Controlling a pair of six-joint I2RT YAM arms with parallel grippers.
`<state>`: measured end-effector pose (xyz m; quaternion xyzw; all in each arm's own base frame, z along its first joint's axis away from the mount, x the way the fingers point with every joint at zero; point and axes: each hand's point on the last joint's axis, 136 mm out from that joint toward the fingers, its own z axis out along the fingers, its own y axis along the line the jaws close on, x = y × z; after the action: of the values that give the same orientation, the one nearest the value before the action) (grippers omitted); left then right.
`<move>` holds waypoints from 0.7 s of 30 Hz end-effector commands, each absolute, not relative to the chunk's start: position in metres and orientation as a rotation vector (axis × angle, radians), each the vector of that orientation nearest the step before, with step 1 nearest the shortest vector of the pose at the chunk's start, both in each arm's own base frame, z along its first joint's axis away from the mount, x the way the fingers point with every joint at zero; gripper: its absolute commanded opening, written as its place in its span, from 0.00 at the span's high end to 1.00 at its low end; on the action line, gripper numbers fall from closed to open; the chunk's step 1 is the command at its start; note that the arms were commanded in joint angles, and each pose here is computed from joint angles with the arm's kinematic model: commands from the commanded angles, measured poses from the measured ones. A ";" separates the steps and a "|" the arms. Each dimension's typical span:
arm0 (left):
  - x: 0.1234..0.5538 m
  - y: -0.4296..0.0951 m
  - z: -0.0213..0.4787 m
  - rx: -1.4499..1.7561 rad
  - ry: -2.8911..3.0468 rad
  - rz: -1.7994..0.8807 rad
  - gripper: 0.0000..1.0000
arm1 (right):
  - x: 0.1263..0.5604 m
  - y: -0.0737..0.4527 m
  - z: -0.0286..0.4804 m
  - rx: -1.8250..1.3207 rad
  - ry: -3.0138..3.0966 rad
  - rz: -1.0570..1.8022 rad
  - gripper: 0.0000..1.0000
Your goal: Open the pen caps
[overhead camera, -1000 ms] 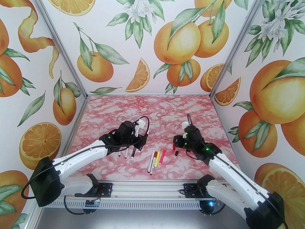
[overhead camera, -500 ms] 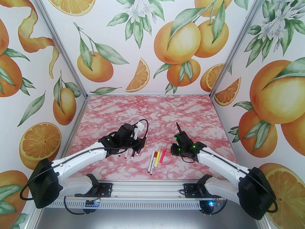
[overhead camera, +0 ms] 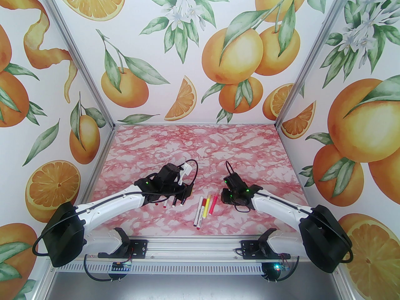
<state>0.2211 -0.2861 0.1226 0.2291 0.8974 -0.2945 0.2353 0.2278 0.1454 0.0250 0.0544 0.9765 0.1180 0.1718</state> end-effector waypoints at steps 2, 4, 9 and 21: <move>0.225 -0.291 0.128 0.640 2.446 -0.805 1.00 | 0.231 0.142 0.024 0.166 2.749 0.290 0.73; 0.226 -0.287 0.122 0.634 2.466 -0.774 1.00 | 0.231 0.142 0.024 0.169 2.749 0.290 0.70; 0.225 -0.287 0.114 0.639 2.487 -0.762 1.00 | 0.229 0.137 0.023 0.167 2.751 0.261 0.69; 0.225 -0.276 0.093 0.613 2.549 -0.641 0.99 | 0.232 0.147 0.072 0.108 2.623 0.403 0.69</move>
<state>0.2221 -0.2832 0.1052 0.2281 0.9088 -0.2694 0.2224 0.2317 0.1413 0.0468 0.0571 0.9683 0.1218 0.2104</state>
